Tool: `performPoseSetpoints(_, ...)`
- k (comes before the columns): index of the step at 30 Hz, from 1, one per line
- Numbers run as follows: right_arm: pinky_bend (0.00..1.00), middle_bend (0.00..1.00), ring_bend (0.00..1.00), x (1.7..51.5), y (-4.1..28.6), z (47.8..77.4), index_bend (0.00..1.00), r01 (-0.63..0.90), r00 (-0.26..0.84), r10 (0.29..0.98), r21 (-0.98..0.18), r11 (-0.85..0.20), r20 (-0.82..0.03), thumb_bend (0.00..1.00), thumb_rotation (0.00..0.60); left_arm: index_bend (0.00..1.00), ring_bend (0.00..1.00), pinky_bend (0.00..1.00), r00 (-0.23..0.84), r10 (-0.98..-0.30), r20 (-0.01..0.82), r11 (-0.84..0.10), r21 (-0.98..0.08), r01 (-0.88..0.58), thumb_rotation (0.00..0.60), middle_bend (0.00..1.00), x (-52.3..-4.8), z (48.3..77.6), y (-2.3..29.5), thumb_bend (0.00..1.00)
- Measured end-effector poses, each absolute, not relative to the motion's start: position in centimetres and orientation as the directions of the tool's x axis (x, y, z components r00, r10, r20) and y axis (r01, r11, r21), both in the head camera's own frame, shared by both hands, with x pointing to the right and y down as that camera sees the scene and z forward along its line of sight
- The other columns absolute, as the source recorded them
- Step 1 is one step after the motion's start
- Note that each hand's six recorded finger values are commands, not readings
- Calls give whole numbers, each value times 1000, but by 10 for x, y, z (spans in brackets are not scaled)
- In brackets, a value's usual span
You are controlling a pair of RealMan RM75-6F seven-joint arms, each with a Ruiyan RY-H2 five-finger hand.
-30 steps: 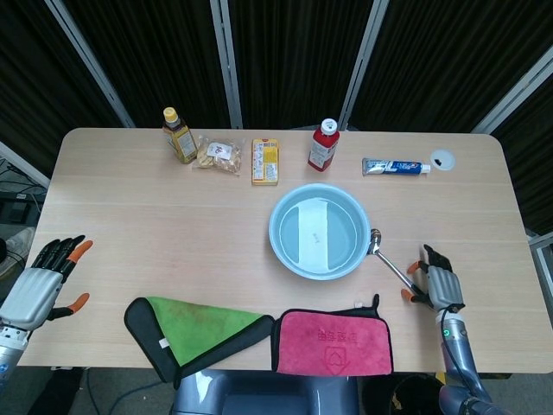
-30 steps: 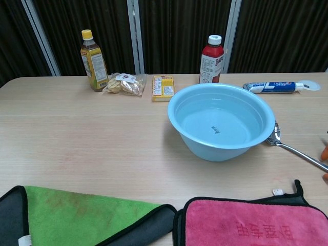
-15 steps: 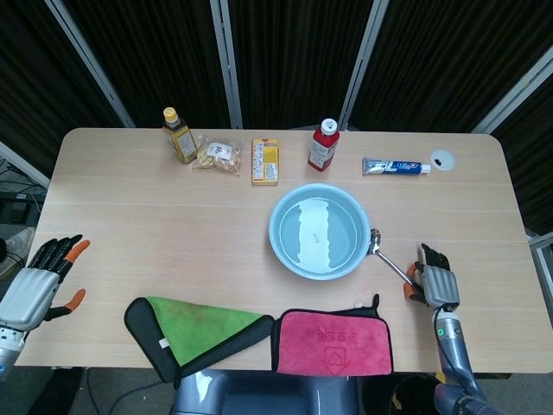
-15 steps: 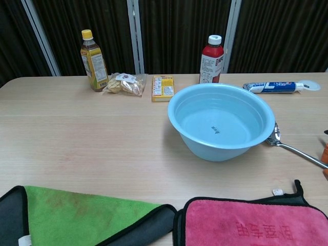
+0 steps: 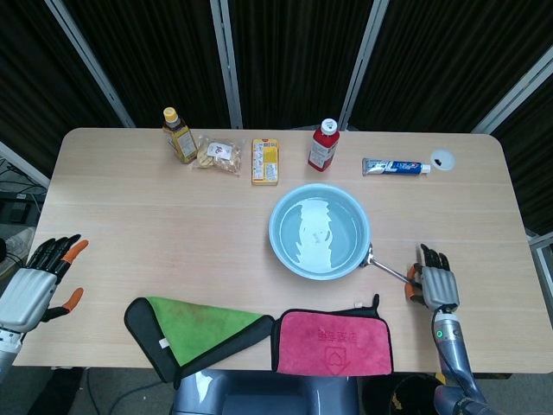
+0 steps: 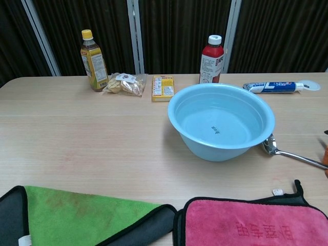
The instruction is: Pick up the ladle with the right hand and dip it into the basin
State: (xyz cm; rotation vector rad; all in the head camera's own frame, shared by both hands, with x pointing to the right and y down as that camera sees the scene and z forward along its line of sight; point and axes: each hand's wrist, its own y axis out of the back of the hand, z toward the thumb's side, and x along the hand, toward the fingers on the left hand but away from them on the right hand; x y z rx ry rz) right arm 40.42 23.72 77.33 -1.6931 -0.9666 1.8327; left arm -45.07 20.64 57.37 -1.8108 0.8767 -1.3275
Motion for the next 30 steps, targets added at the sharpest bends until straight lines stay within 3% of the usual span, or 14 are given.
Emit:
performPoseSetpoints(14, 0, 0, 0, 407, 234, 760, 630, 8, -131, 742, -749, -662, -658, 417, 600, 39, 0, 0, 250, -843, 477, -515, -849, -117, 600, 0, -451, 572, 206, 437)
performPoseSetpoints(30, 0, 0, 0, 420, 214, 716, 639, -79, -146, 791, -790, -608, -594, 420, 600, 39, 0, 0, 257, -843, 473, -513, -850, -117, 600, 0, -449, 571, 207, 438)
